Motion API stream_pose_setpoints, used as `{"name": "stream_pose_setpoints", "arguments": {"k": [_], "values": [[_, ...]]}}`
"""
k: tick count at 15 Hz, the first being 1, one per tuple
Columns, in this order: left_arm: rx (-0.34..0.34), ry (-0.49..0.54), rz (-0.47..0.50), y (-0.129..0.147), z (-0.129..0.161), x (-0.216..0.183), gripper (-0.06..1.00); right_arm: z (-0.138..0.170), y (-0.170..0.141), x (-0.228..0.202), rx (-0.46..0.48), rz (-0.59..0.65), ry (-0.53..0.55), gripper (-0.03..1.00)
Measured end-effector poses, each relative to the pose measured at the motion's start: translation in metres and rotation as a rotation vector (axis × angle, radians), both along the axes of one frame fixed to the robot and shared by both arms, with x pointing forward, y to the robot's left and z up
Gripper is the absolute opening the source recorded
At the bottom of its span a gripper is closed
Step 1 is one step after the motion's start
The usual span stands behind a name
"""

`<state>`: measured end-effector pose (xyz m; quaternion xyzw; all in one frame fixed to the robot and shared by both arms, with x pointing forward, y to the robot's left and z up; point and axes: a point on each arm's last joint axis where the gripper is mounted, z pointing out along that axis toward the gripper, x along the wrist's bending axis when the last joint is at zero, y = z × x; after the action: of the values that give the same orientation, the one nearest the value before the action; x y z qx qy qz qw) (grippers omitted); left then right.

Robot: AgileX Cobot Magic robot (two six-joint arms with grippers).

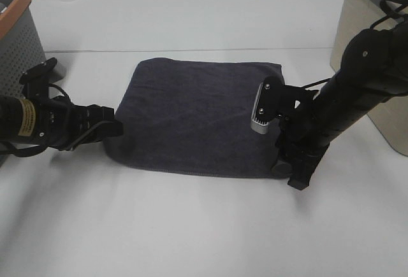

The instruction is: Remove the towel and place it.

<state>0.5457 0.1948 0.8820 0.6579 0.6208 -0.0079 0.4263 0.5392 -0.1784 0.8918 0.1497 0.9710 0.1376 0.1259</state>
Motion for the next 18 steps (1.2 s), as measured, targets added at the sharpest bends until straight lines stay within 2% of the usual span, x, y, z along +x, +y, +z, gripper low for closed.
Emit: {"name": "stream_pose_setpoints", "arguments": {"k": [1, 2, 3, 6, 9, 10, 14, 16, 18], "values": [[-0.009, -0.003, -0.004, -0.001, 0.001, 0.0, 0.65, 0.001, 0.0, 0.0, 0.001, 0.001, 0.0, 0.58], [-0.021, -0.018, -0.016, -0.002, 0.004, 0.0, 0.79, 0.003, 0.0, -0.001, 0.003, 0.002, -0.001, 0.6], [-0.022, -0.041, -0.028, -0.002, 0.011, -0.001, 0.86, 0.009, 0.0, -0.001, 0.009, 0.002, -0.017, 0.61], [-0.023, -0.139, -0.035, -0.002, 0.043, -0.002, 0.9, 0.045, -0.001, -0.001, 0.046, -0.001, -0.141, 0.62], [-0.006, -0.287, -0.002, 0.001, 0.093, 0.006, 0.9, 0.093, -0.005, -0.001, 0.086, -0.014, -0.378, 0.62], [0.02, -0.337, 0.012, 0.003, 0.111, 0.01, 0.9, 0.11, -0.007, -0.002, 0.11, -0.034, -0.458, 0.62], [0.2, -0.549, 0.105, 0.017, 0.186, 0.023, 0.9, 0.174, -0.016, -0.011, 0.267, -0.179, -0.756, 0.62], [0.31, -0.619, 0.21, 0.03, 0.214, 0.025, 0.9, 0.2, -0.023, -0.016, 0.393, -0.299, -0.88, 0.62], [0.422, -0.654, 0.333, 0.045, 0.235, 0.026, 0.9, 0.223, -0.029, -0.016, 0.531, -0.445, -0.942, 0.62]]}}
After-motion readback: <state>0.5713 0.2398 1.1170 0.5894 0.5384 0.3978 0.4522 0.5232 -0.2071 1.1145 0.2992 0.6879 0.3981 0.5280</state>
